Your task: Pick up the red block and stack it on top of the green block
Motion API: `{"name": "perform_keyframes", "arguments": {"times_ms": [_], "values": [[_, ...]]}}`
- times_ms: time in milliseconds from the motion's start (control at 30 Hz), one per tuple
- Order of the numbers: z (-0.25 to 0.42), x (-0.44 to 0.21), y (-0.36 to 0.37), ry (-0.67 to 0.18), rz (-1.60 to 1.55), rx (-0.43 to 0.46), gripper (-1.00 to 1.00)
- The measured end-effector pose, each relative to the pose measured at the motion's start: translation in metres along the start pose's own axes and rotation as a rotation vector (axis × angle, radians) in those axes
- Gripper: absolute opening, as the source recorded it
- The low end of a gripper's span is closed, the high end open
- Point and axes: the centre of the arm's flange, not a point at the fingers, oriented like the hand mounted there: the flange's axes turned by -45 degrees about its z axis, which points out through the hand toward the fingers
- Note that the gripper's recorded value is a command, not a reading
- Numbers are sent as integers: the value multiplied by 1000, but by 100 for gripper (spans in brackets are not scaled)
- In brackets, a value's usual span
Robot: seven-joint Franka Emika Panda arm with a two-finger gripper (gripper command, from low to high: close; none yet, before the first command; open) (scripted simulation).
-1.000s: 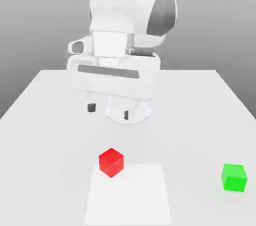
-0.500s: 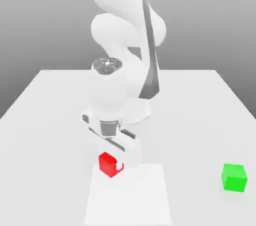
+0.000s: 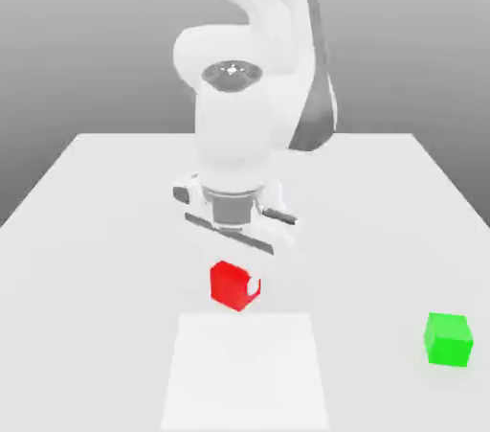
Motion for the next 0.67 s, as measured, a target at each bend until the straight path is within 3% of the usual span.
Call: {"name": "perform_keyframes", "arguments": {"times_ms": [367, 533, 567, 667], "values": [[-25, -91, -212, 2, -736, -1, -100], [23, -94, -225, 5, -774, -1, -100], [33, -95, -225, 4, -776, -1, 100], [33, -95, -225, 4, -776, -1, 100]]}}
